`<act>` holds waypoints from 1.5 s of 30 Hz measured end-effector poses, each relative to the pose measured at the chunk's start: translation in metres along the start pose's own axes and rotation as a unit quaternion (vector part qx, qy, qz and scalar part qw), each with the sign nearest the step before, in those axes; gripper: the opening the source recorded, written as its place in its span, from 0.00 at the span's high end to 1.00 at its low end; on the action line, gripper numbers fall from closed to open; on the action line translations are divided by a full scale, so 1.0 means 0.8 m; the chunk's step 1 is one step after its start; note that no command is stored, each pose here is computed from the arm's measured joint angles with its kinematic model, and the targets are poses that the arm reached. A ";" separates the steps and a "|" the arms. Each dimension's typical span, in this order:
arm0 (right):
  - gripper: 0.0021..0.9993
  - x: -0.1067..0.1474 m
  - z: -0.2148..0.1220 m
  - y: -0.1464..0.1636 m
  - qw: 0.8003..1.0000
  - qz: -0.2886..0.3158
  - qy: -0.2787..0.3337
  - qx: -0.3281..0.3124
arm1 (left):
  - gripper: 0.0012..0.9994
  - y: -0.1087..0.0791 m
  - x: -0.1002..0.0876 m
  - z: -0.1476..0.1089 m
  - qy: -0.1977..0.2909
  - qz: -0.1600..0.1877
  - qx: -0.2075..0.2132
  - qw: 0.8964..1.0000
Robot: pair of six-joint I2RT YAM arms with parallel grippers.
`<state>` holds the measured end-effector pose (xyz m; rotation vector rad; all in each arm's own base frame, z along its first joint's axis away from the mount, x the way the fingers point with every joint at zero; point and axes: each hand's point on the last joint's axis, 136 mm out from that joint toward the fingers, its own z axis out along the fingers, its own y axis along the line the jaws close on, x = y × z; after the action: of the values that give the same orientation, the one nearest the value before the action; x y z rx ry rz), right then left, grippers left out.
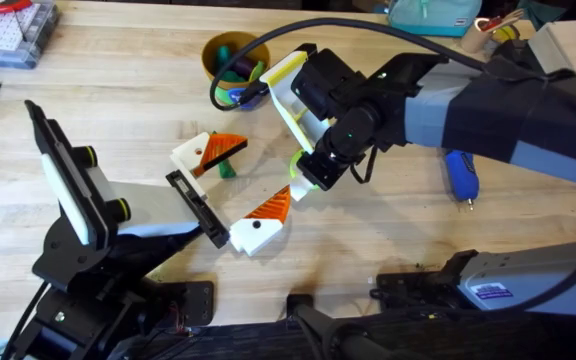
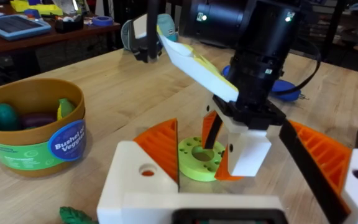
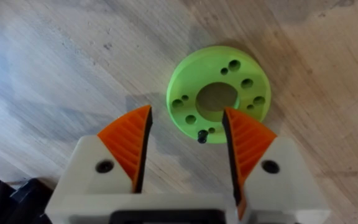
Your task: Pick up the gripper from the table and insert it into the empty holder that is missing its gripper. Then pick up a screw, insert it into the mounting hole, and use the screwdriver to tighten it. Finally, clean up the table by picking up the vegetable and placing it into the bucket.
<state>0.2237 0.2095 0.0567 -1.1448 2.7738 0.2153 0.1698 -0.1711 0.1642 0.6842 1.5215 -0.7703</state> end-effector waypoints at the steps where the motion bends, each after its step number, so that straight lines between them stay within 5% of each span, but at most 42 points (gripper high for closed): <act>1: 0.34 0.000 0.000 0.000 1.000 0.000 0.001 0.001 | 0.01 0.000 0.000 0.000 0.000 0.000 0.000 1.000; 11: 0.33 0.027 -0.013 -0.002 0.999 0.009 0.044 0.001 | 0.01 0.000 0.000 0.000 0.000 0.000 0.000 1.000; 19: 0.33 0.019 -0.047 -0.001 1.000 0.007 0.001 0.006 | 0.01 0.000 0.000 0.000 0.000 0.000 0.000 1.000; 34: 0.34 0.020 -0.014 -0.004 0.999 0.010 0.036 0.004 | 0.01 0.000 0.000 0.000 0.000 0.000 0.000 1.000; 41: 0.59 0.016 -0.013 -0.005 1.000 0.008 0.029 0.006 | 0.01 0.000 0.000 0.000 0.000 0.000 0.000 1.000; 45: 0.62 0.015 -0.013 -0.005 1.000 0.009 0.027 0.006 | 0.01 0.000 0.000 0.000 0.000 0.000 0.000 1.000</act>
<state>0.2178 0.1964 0.0647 -1.1396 2.8291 0.1730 0.1699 -0.1710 0.1643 0.6832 1.5218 -0.7702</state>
